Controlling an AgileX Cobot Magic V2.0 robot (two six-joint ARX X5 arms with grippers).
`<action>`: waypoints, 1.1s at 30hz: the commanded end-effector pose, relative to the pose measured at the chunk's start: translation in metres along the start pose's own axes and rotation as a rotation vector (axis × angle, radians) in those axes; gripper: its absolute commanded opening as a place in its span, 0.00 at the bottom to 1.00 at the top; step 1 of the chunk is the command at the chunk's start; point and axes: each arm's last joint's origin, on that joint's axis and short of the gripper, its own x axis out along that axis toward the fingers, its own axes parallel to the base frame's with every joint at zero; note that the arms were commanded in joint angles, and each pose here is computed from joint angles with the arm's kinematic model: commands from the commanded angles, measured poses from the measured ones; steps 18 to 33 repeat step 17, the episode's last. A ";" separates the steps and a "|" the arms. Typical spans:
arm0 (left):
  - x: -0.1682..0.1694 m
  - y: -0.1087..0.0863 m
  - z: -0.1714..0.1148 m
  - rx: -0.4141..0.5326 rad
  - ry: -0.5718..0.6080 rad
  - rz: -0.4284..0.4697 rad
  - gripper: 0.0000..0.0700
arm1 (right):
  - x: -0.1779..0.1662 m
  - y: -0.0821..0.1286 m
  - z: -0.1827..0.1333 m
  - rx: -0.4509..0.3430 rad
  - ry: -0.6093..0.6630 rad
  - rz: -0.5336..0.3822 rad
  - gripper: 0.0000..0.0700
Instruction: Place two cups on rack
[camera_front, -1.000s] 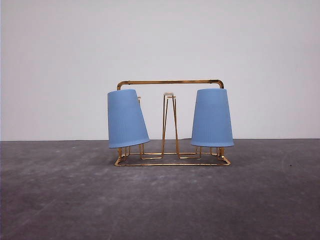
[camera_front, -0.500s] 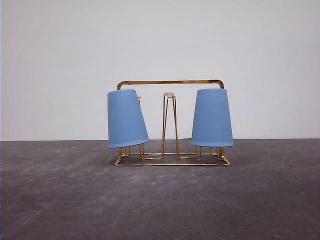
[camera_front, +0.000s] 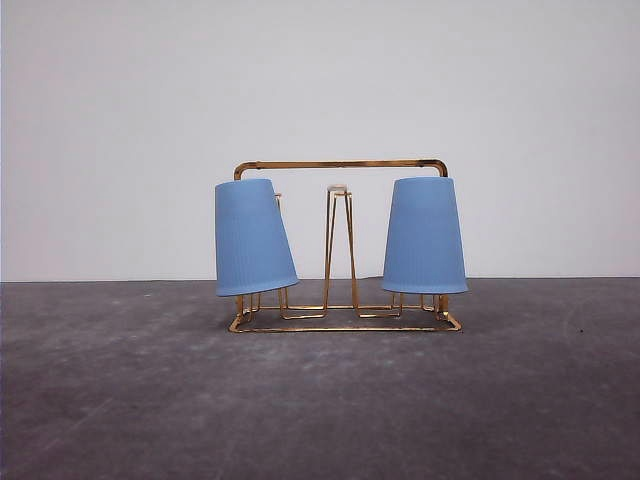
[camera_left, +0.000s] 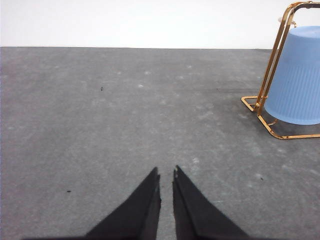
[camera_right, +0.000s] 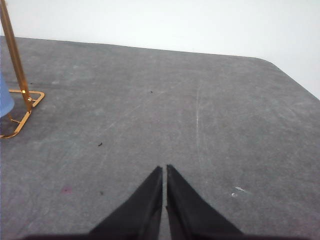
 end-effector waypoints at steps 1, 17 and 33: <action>0.001 0.000 -0.005 -0.008 0.020 0.000 0.04 | 0.000 0.000 0.000 -0.003 -0.009 -0.001 0.02; 0.001 0.000 -0.005 -0.007 0.020 0.000 0.04 | 0.000 0.000 0.000 -0.003 -0.009 -0.001 0.02; 0.001 0.000 -0.005 -0.007 0.020 0.000 0.04 | 0.000 0.000 0.000 -0.003 -0.009 -0.001 0.02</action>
